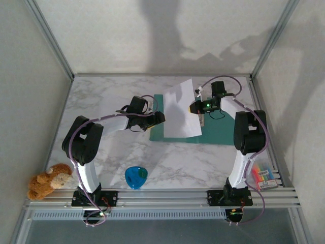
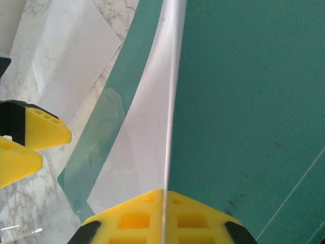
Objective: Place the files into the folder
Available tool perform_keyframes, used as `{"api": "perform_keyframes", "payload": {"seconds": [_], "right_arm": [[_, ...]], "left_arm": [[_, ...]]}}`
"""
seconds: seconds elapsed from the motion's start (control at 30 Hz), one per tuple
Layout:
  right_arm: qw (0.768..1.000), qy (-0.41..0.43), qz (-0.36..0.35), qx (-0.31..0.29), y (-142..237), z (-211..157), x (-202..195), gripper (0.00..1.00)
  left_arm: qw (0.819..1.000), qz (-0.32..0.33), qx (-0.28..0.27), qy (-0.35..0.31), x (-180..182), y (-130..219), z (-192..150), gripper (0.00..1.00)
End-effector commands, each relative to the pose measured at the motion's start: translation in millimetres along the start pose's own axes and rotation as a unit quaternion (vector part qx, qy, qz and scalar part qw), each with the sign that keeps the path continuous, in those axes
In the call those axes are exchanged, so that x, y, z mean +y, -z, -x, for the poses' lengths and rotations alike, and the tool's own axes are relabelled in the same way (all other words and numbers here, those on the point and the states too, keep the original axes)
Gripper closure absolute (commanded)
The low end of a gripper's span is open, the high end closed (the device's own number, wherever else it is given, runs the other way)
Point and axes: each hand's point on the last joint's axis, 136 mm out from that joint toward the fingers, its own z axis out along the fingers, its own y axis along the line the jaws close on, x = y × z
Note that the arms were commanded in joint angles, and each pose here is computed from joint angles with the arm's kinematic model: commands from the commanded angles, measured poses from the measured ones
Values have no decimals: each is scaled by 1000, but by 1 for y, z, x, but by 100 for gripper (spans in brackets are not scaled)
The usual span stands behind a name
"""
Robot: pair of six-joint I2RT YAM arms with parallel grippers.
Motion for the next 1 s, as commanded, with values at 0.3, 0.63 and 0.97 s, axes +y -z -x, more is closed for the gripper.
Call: {"api": "perform_keyframes", "payload": {"seconds": [0.3, 0.63, 0.97], "right_arm": [[997, -55, 49, -1, -9, -4, 8, 100], [995, -94, 11, 27, -22, -16, -9, 100], [987, -146, -29, 58, -29, -22, -29, 84]], "left_arm": [[1000, -1, 19, -2, -1, -5, -8, 21], [1000, -4, 21, -3, -3, -5, -7, 21], [1000, -1, 21, -2, -1, -4, -10, 21]]}}
